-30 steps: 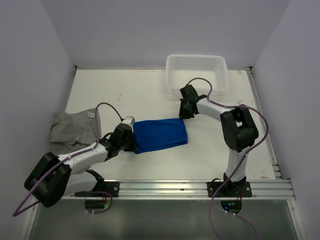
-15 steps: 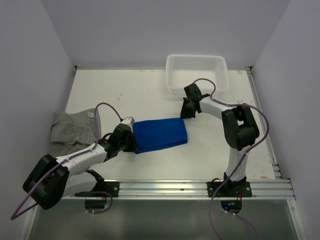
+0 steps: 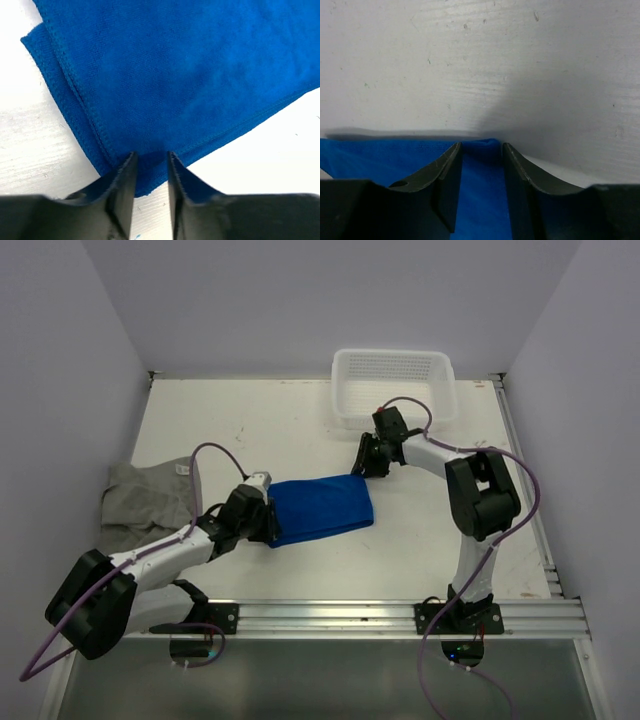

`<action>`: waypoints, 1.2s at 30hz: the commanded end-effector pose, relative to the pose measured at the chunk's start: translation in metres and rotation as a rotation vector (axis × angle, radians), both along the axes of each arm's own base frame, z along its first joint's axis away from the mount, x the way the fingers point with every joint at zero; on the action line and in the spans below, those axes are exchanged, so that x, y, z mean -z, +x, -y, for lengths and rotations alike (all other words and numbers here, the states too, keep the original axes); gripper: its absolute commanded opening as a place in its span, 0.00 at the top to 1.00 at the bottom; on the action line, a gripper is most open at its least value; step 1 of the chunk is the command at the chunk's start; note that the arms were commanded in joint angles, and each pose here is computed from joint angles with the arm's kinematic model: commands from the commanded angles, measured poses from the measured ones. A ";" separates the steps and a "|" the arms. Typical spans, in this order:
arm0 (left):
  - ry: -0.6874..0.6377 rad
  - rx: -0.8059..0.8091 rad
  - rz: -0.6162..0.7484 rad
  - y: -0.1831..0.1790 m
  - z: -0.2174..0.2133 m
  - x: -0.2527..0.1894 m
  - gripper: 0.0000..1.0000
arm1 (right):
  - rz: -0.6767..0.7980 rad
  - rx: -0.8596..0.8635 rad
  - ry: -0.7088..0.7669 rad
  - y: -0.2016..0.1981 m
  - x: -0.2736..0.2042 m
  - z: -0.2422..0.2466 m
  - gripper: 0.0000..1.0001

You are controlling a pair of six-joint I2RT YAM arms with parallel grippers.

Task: Roll the towels
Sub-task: Fold the towel

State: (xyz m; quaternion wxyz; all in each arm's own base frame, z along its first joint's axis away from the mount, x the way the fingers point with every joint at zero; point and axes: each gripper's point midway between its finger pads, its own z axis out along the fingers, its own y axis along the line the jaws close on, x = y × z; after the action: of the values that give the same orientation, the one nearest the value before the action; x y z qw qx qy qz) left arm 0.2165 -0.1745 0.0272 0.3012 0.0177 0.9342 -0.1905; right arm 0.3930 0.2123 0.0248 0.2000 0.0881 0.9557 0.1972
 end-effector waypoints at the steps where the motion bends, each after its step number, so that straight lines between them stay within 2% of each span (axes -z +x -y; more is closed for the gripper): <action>1: 0.000 0.025 0.040 0.011 0.008 -0.018 0.63 | 0.076 -0.052 0.047 0.001 -0.042 -0.006 0.57; 3: 0.009 0.014 0.052 0.014 0.006 -0.021 0.56 | 0.089 -0.038 0.020 0.003 -0.050 0.000 0.53; 10: 0.007 -0.005 0.107 0.025 0.006 -0.049 0.43 | 0.161 0.006 -0.035 0.003 -0.086 0.017 0.46; 13: -0.021 -0.002 0.156 0.036 0.013 -0.075 0.39 | 0.189 0.021 -0.024 -0.015 -0.092 0.025 0.46; 14: -0.030 0.000 0.173 0.039 0.015 -0.083 0.37 | 0.171 0.014 -0.018 -0.028 -0.079 0.028 0.46; 18: -0.069 0.000 0.262 0.059 0.027 -0.125 0.23 | 0.180 0.012 0.041 -0.064 -0.077 0.033 0.46; 20: -0.069 -0.005 0.287 0.067 0.031 -0.134 0.17 | 0.159 0.030 0.074 -0.082 -0.065 0.035 0.46; 21: -0.076 0.000 0.311 0.073 0.035 -0.145 0.11 | 0.174 0.033 0.099 -0.087 -0.070 0.034 0.46; 24: -0.072 0.014 0.316 0.086 0.047 -0.152 0.04 | 0.140 0.051 0.153 -0.103 -0.059 0.031 0.46; 36: -0.048 0.091 0.297 0.110 0.102 -0.148 0.04 | 0.029 0.075 0.249 -0.125 -0.008 0.020 0.52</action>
State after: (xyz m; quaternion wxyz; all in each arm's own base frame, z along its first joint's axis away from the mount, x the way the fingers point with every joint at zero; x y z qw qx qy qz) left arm 0.3111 -0.2625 0.1498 0.3947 0.0714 0.8900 -0.2170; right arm 0.2659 0.1825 0.0344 0.2083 0.1332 0.9297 0.2731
